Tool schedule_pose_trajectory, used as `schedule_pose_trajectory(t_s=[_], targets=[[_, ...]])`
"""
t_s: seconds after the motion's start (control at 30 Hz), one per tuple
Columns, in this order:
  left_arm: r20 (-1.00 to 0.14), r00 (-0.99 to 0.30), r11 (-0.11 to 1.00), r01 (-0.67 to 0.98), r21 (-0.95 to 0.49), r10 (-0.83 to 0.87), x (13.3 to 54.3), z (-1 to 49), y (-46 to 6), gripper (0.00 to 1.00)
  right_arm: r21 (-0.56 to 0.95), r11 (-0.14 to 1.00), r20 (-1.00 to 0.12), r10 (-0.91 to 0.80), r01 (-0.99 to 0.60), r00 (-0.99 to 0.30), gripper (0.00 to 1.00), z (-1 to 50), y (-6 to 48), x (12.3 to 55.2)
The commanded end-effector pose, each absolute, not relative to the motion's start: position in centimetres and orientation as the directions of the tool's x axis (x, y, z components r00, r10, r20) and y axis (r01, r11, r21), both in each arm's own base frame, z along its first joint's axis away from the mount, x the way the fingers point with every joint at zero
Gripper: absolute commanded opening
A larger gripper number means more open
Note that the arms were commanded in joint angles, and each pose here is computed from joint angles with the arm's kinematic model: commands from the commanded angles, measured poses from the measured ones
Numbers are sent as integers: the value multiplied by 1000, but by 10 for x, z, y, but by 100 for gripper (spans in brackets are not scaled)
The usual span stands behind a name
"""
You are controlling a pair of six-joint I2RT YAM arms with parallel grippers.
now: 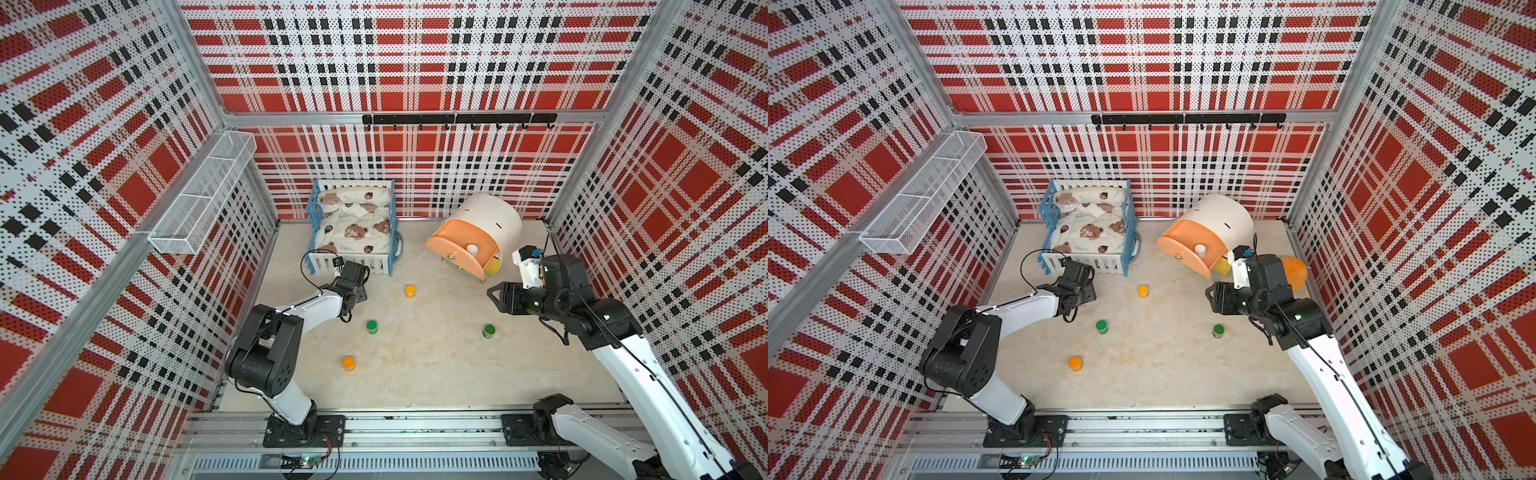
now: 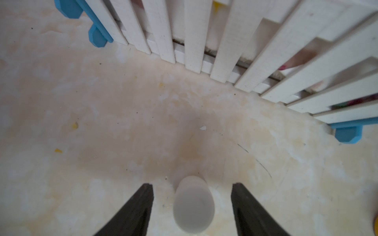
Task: Put the paint cans in the drawer according to color
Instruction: Pick up the paint can at the center of the board.
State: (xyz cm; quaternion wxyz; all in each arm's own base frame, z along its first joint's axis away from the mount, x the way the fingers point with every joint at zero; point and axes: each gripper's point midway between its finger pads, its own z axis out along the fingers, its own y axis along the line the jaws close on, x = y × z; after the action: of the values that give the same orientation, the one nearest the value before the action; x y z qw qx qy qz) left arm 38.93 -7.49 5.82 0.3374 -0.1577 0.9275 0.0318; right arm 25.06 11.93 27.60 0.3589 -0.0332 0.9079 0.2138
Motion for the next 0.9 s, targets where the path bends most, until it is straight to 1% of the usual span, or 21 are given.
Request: schedule_pose_trajectory(t_s=[0.0, 0.27, 0.5, 0.67, 0.87], targets=[[-624, -740, 951, -310, -16, -252, 391, 51, -75, 67, 356, 915, -678, 114, -188, -726, 62, 278, 113, 252], [-599, -761, 953, -301, -14, -249, 390, 38, -77, 66, 345, 922, -676, 115, -174, -728, 61, 276, 109, 250], [-604, -753, 950, -311, -21, -260, 389, 40, -74, 58, 342, 924, -679, 116, -172, -725, 61, 276, 108, 249], [-599, -756, 951, -308, -30, -263, 389, 39, -74, 47, 339, 925, -677, 114, -170, -727, 61, 275, 108, 249], [-599, -753, 950, -309, -42, -271, 388, 38, -73, 46, 335, 927, -678, 113, -168, -726, 61, 274, 107, 249]])
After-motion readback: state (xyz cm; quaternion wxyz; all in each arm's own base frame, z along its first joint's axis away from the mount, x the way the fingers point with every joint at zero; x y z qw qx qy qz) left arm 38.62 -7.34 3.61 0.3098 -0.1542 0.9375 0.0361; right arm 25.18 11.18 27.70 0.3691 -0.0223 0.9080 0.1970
